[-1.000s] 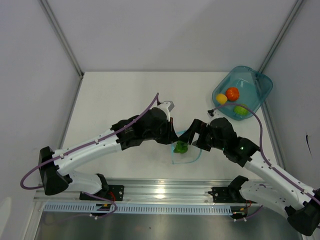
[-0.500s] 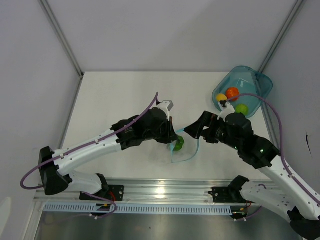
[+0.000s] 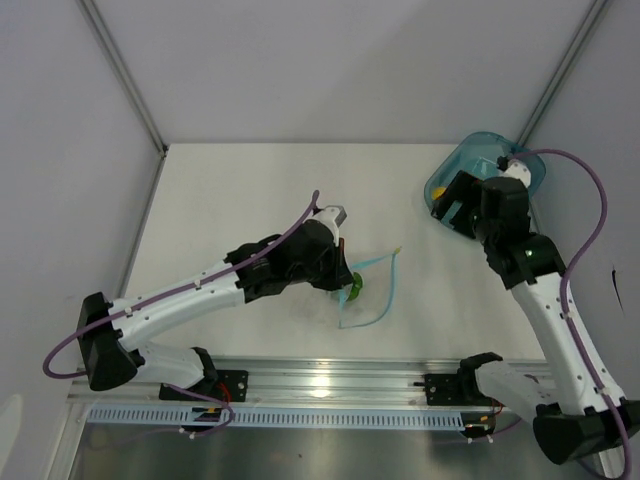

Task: Place the food in the zip-top bag and seal the zipper
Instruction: Place the fake vegetable in the zipper food storage bag, then pick up the fake fruit from the bin.

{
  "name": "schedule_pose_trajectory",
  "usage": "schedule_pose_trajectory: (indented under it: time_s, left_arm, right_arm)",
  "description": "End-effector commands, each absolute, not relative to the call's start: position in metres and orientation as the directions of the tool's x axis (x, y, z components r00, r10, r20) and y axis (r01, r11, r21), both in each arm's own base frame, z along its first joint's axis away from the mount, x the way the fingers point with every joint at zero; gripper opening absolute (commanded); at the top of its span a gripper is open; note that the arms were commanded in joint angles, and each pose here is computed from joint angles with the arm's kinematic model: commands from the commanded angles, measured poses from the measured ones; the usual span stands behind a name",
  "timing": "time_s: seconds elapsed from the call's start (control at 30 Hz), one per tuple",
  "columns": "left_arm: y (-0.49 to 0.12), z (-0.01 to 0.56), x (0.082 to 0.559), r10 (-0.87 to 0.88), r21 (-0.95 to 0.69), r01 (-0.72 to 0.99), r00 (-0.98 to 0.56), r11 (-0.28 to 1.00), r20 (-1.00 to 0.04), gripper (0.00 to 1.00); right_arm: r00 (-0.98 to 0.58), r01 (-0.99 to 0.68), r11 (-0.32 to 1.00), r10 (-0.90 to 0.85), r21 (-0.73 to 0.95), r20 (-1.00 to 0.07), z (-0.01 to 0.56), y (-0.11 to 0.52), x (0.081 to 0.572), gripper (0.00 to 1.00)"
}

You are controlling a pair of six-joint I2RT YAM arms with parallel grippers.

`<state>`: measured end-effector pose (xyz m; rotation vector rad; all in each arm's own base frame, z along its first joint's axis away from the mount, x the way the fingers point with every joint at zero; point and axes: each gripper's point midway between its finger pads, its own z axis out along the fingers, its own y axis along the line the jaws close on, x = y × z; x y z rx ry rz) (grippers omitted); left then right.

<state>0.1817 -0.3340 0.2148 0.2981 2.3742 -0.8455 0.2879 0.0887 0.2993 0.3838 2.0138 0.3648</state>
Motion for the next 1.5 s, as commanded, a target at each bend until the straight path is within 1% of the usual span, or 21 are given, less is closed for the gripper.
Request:
schedule_pose_trajectory:
  time_s: [0.0,0.03,0.07,0.1,0.17,0.2,0.27,0.3,0.4,0.43,0.5,0.63,0.77,0.83,0.87,1.0,1.2,1.47]
  left_arm:
    - [-0.332,0.222,0.181,0.007,-0.513,0.421,-0.778,0.748,-0.628,0.01]
    - [-0.332,0.220,0.181,0.010,-0.513,0.422,-0.780,0.748,-0.626,0.01]
    - [-0.333,0.219,0.181,0.011,-0.515,0.425,-0.779,0.745,-0.627,0.01]
    - [-0.334,0.218,0.180,0.015,-0.517,0.426,-0.782,0.742,-0.624,0.01]
    - [-0.334,0.215,0.179,0.022,-0.516,0.430,-0.784,0.741,-0.621,0.01]
    - [-0.335,0.214,0.179,0.025,-0.515,0.435,-0.781,0.739,-0.624,0.00]
    - [-0.336,0.213,0.180,0.030,-0.510,0.439,-0.779,0.739,-0.626,0.01]
    - [-0.336,0.213,0.180,0.034,-0.507,0.446,-0.775,0.738,-0.632,0.01]
    - [-0.338,0.211,0.183,0.052,-0.491,0.463,-0.764,0.738,-0.643,0.01]
    - [-0.338,0.210,0.184,0.056,-0.485,0.467,-0.760,0.739,-0.647,0.01]
    - [-0.339,0.209,0.187,0.071,-0.471,0.481,-0.751,0.739,-0.656,0.01]
    - [-0.341,0.207,0.193,0.088,-0.452,0.499,-0.738,0.740,-0.670,0.01]
    - [-0.346,0.202,0.197,0.108,-0.439,0.514,-0.731,0.737,-0.674,0.01]
    - [-0.347,0.198,0.201,0.113,-0.434,0.515,-0.731,0.739,-0.673,0.01]
    - [-0.348,0.198,0.203,0.111,-0.435,0.515,-0.729,0.738,-0.675,0.01]
    - [-0.350,0.190,0.210,0.120,-0.442,0.510,-0.744,0.738,-0.658,0.01]
    - [-0.351,0.185,0.216,0.123,-0.452,0.505,-0.755,0.735,-0.645,0.01]
    - [-0.353,0.181,0.217,0.117,-0.468,0.496,-0.767,0.732,-0.631,0.01]
  right_arm:
    - [-0.356,0.162,0.912,0.410,0.376,-0.840,0.308,0.053,0.327,0.97]
    - [-0.316,0.208,0.900,0.433,0.384,-0.844,0.310,0.033,0.340,0.97]
    - [-0.334,0.241,0.897,0.434,0.369,-0.836,0.298,0.024,0.352,0.97]
    - [-0.318,0.246,0.893,0.443,0.378,-0.839,0.298,0.018,0.363,0.97]
    - [-0.298,0.311,0.873,0.465,0.376,-0.833,0.289,-0.008,0.379,0.96]
    - [-0.317,0.352,0.862,0.478,0.366,-0.820,0.272,-0.020,0.391,0.96]
    - [-0.305,0.395,0.842,0.497,0.367,-0.812,0.260,-0.041,0.406,0.96]
    - [-0.332,0.419,0.834,0.509,0.360,-0.794,0.241,-0.047,0.417,0.96]
    - [-0.332,0.427,0.825,0.524,0.371,-0.784,0.224,-0.059,0.440,0.96]
    - [-0.344,0.435,0.824,0.525,0.363,-0.779,0.208,-0.062,0.453,0.96]
    - [-0.356,0.443,0.825,0.522,0.352,-0.775,0.195,-0.067,0.467,0.96]
    - [-0.393,0.426,0.852,0.477,0.304,-0.786,0.168,-0.077,0.507,0.97]
    - [-0.403,0.389,0.873,0.449,0.295,-0.798,0.156,-0.080,0.536,0.97]
    - [-0.388,0.379,0.878,0.438,0.292,-0.811,0.160,-0.084,0.550,0.97]
    - [-0.416,0.382,0.880,0.435,0.281,-0.798,0.143,-0.084,0.555,0.97]
    - [-0.451,0.386,0.883,0.432,0.265,-0.781,0.121,-0.091,0.572,0.97]
    - [-0.479,0.324,0.903,0.415,0.284,-0.773,0.103,-0.082,0.588,0.97]
    - [-0.523,0.331,0.901,0.422,0.280,-0.740,0.072,-0.078,0.586,0.96]
